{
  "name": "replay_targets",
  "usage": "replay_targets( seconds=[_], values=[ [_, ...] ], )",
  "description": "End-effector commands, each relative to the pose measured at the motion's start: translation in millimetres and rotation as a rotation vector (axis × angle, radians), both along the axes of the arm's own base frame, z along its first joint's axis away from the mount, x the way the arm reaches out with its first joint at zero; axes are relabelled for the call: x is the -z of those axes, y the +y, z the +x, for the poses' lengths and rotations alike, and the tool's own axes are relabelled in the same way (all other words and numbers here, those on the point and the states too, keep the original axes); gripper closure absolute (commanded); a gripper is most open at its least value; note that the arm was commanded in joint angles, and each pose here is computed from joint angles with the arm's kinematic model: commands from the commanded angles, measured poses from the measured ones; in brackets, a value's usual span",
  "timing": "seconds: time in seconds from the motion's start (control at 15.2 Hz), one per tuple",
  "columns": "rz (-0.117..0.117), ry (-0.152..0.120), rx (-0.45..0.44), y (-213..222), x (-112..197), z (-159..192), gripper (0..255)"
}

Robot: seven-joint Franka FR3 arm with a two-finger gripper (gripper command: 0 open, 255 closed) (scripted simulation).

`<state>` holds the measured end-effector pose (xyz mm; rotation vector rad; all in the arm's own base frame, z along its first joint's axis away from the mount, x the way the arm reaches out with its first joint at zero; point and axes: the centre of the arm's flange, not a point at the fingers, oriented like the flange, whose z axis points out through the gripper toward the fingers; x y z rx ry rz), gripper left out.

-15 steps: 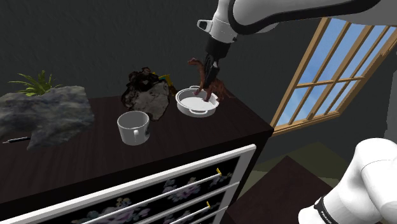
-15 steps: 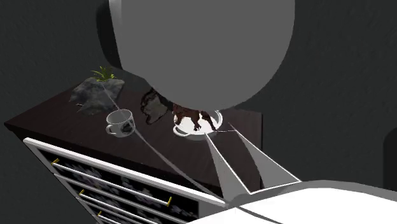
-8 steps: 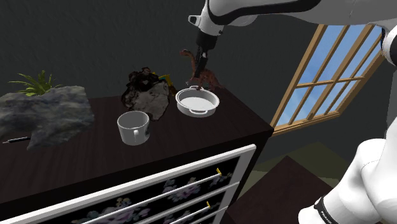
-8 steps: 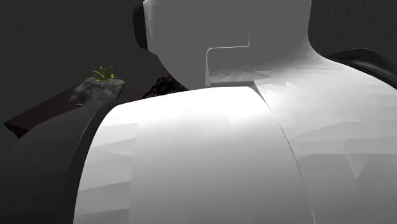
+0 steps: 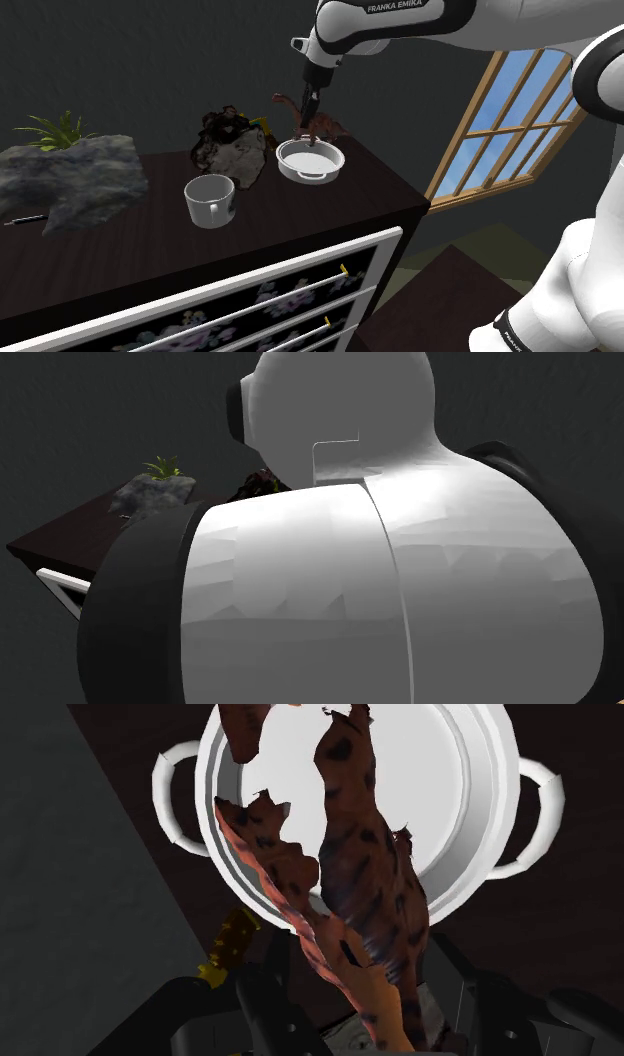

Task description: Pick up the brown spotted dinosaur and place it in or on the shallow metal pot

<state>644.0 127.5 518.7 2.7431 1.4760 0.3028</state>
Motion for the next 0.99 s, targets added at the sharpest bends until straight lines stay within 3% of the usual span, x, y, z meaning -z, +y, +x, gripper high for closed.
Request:
replay_targets(
  seconds=[0.0,0.4,0.92],
  values=[
    [0.0,-0.001,0.0,0,10,0,255],
    [0.0,-0.001,0.0,0,41,0,255],
    [0.0,-0.001,0.0,0,43,0,255]
  ],
)
